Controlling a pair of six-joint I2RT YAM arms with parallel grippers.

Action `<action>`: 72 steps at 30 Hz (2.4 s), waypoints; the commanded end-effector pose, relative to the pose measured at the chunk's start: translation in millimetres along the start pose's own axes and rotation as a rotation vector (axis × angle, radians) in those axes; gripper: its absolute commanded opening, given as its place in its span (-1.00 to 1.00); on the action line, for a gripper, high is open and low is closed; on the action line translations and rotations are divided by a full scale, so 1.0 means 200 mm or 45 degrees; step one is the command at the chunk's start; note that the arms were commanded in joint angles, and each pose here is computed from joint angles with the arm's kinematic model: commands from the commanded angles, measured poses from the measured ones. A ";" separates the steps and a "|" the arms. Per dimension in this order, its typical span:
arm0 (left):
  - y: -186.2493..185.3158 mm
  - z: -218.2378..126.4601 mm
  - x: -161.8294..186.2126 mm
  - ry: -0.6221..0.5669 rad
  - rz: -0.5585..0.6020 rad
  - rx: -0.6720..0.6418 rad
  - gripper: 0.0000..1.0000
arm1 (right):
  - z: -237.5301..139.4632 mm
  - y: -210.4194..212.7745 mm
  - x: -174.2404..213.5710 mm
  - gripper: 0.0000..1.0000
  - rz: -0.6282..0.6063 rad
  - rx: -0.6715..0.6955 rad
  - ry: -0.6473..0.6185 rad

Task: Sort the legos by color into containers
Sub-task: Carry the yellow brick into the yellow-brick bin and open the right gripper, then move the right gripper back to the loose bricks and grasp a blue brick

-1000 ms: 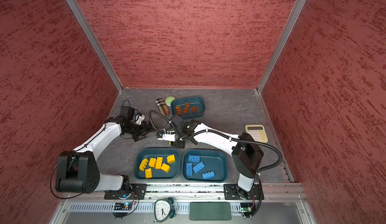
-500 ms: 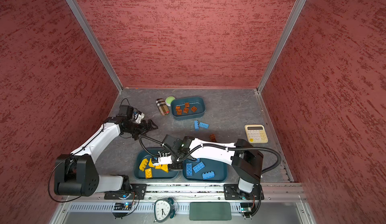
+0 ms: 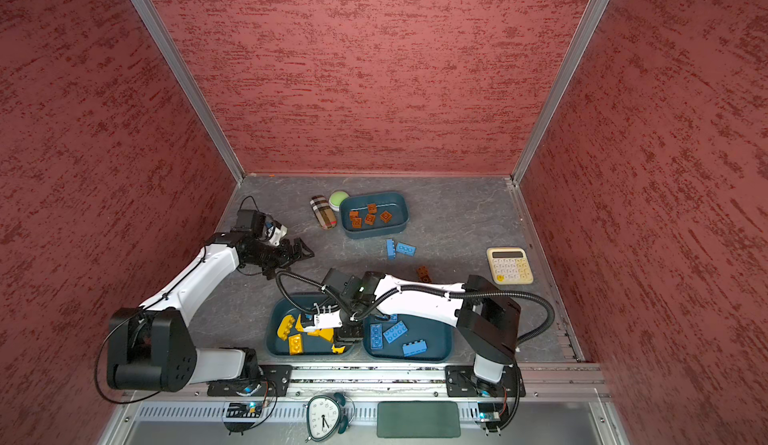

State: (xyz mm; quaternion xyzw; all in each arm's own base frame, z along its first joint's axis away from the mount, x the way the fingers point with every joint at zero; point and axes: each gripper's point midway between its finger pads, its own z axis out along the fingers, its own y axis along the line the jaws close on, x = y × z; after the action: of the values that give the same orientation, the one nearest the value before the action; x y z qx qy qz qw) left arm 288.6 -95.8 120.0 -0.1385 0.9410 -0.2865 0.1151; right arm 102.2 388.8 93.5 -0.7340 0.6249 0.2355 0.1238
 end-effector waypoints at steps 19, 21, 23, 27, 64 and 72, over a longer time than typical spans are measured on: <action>-0.07 -0.02 -0.02 -0.017 0.036 0.054 0.99 | -0.74 -1.02 0.58 0.49 0.821 0.861 -0.125; -0.07 -0.03 -0.02 -0.015 0.034 0.051 0.99 | -0.74 -1.11 0.65 0.47 1.029 0.854 -0.150; -0.07 -0.03 -0.01 -0.018 0.034 0.048 0.99 | -0.71 -1.16 0.69 0.46 1.154 0.846 -0.172; -0.07 -0.03 -0.01 -0.013 0.031 0.052 0.99 | -0.63 -1.25 0.72 0.41 1.322 0.865 -0.191; -0.12 -0.03 -0.01 -0.001 0.047 0.110 0.99 | -0.54 -1.19 0.64 -0.62 1.279 0.775 -0.107; -0.18 -0.01 0.00 0.016 0.069 0.144 0.99 | -0.60 -0.72 0.50 -0.59 1.262 0.583 -0.127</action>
State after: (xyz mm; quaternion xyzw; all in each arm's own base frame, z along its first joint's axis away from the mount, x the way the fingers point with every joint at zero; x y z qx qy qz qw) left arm 285.5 -115.5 128.9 -0.1183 0.9341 -0.3200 0.1052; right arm 316.2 279.1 134.5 -0.2931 0.9153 0.1444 0.2355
